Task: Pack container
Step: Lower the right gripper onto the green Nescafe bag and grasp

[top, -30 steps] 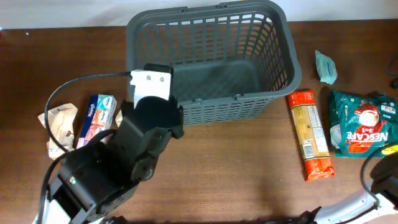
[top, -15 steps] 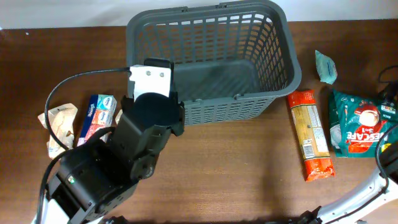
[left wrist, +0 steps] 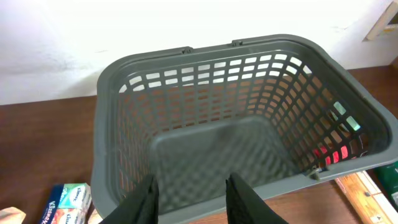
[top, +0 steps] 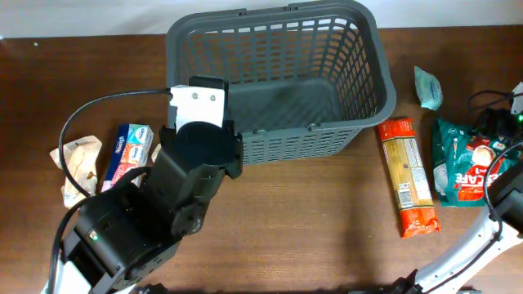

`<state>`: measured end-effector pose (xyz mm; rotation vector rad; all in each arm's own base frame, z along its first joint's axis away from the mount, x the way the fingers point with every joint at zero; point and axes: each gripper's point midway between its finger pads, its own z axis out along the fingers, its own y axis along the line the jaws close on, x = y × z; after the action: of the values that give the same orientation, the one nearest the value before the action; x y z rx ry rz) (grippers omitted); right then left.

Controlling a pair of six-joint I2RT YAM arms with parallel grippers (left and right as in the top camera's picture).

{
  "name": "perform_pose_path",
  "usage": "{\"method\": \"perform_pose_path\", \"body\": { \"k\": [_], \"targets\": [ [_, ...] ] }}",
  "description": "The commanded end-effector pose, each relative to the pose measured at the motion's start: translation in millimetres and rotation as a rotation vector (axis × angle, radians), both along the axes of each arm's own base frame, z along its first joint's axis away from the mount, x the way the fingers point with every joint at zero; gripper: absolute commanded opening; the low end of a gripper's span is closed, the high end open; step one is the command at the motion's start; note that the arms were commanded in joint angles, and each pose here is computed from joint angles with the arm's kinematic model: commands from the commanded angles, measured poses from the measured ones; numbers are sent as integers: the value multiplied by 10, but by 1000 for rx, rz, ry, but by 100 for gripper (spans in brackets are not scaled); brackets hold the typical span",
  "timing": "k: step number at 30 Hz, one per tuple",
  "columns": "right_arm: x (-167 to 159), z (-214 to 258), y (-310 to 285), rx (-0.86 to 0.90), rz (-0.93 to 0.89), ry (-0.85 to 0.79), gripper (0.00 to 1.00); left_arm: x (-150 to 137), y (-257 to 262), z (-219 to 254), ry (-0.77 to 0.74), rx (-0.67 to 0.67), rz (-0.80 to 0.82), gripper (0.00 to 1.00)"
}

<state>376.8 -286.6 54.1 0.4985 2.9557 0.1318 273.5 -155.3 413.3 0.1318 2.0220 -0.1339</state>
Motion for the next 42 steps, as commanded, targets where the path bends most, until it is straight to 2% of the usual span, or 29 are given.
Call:
{"method": "perform_pose_path", "body": {
  "k": [1, 10, 12, 13, 16, 20, 26, 27, 30, 31, 33, 36, 37, 38, 42],
  "targets": [
    [-161, -201, -86, -43, -49, 112, 99, -9, 9, 91, -14, -27, 0, 29],
    [-259, -472, 80, -6, -32, 159, 99, -5, 20, 94, -17, -24, 6, 29],
    [-277, -551, 126, 0, -26, 168, 87, -5, 21, 93, -17, -24, 6, 29],
    [-286, -600, 153, 4, -23, 172, 64, -5, 21, 94, -17, -24, 6, 29],
    [-287, -669, 200, 6, -14, 176, 30, -8, 23, 88, -15, -22, 6, 29],
    [-292, -772, 287, 11, 2, 186, 4, -8, 23, 88, -15, -22, 6, 29],
    [-193, -725, 366, 16, 3, 173, 3, -10, 26, 81, -12, -19, 6, 29],
    [-160, -670, 364, 16, -10, 166, 5, -11, 27, 78, -11, -18, 6, 29],
    [-35, -425, 374, 43, -21, 121, 41, -13, 30, 73, -10, -16, 6, 29],
    [8, -328, 382, 53, -20, 103, 57, -13, 30, 73, -10, -16, 6, 29],
    [68, -106, 371, 53, -17, 74, 72, -13, 30, 73, -10, -16, 6, 29],
    [108, 166, 349, 36, -6, 40, 83, -13, 30, 73, -10, -15, 6, 29],
    [111, 261, 330, 26, -9, 26, 94, -13, 30, 73, -10, -15, 6, 29],
    [116, 341, 313, 16, -12, 12, 100, -13, 30, 73, -10, -15, 6, 29],
    [54, 577, 222, -13, -35, -27, 99, -13, 30, 74, -13, 1, -2, 29]
  ]
}}
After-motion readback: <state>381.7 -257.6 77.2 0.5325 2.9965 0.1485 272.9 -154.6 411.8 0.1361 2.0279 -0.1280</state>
